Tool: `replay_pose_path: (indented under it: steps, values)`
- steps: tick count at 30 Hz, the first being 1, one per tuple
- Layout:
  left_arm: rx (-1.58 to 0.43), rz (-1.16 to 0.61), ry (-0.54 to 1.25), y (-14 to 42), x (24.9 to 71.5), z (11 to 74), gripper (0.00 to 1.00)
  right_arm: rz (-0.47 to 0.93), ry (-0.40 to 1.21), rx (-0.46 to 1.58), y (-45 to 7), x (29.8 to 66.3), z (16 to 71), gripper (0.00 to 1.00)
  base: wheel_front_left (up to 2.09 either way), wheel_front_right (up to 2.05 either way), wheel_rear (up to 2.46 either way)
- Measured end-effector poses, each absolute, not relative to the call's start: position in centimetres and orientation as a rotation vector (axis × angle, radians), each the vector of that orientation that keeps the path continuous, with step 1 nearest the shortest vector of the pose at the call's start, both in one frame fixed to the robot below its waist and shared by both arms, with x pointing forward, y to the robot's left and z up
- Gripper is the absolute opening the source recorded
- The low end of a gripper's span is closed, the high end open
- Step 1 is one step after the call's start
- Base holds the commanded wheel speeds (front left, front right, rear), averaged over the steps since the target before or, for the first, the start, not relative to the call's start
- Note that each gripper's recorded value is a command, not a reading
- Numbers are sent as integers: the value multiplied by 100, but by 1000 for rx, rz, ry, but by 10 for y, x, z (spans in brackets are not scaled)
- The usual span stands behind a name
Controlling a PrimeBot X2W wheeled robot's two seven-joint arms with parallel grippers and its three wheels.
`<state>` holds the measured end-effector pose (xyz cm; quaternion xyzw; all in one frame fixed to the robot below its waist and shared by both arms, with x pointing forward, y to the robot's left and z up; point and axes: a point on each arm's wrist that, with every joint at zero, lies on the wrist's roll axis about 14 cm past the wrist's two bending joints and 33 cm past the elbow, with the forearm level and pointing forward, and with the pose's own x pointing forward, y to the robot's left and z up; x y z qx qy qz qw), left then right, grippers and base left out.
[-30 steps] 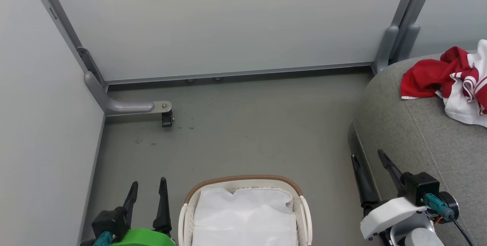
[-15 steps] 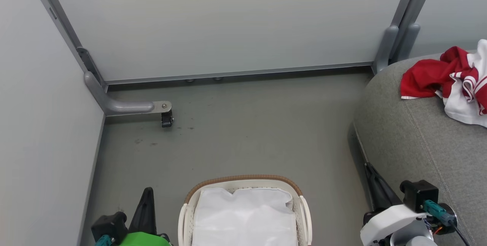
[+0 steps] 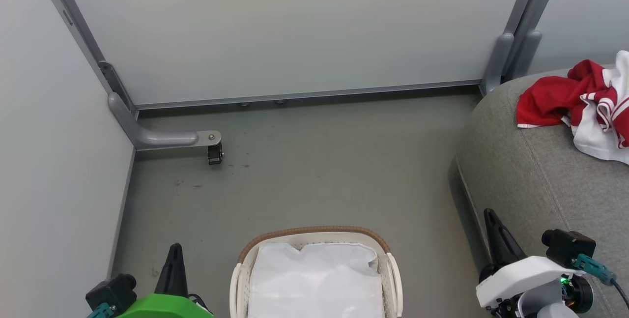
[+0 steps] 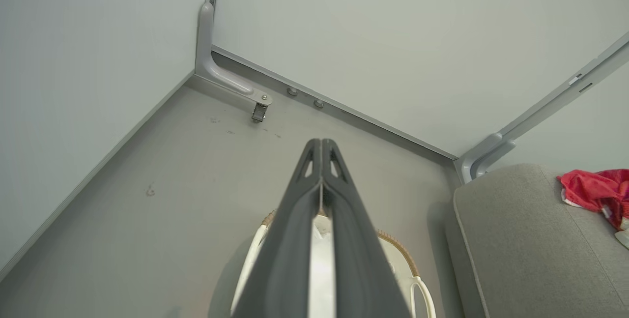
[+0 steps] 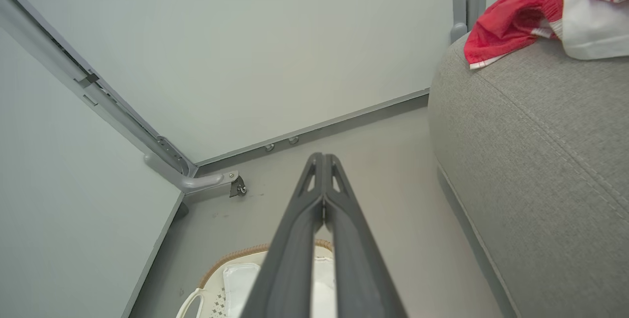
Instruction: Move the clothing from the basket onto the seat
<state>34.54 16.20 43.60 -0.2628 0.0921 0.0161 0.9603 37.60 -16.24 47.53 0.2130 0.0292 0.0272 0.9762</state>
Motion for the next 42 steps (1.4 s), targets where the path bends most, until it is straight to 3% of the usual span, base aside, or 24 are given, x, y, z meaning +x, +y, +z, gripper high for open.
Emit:
replay_pose_path:
  steps: [42]
  values:
    - [-1059,95,140,183,367,460,0,-43,72,1002,-185,381,481,0,0,0,0]
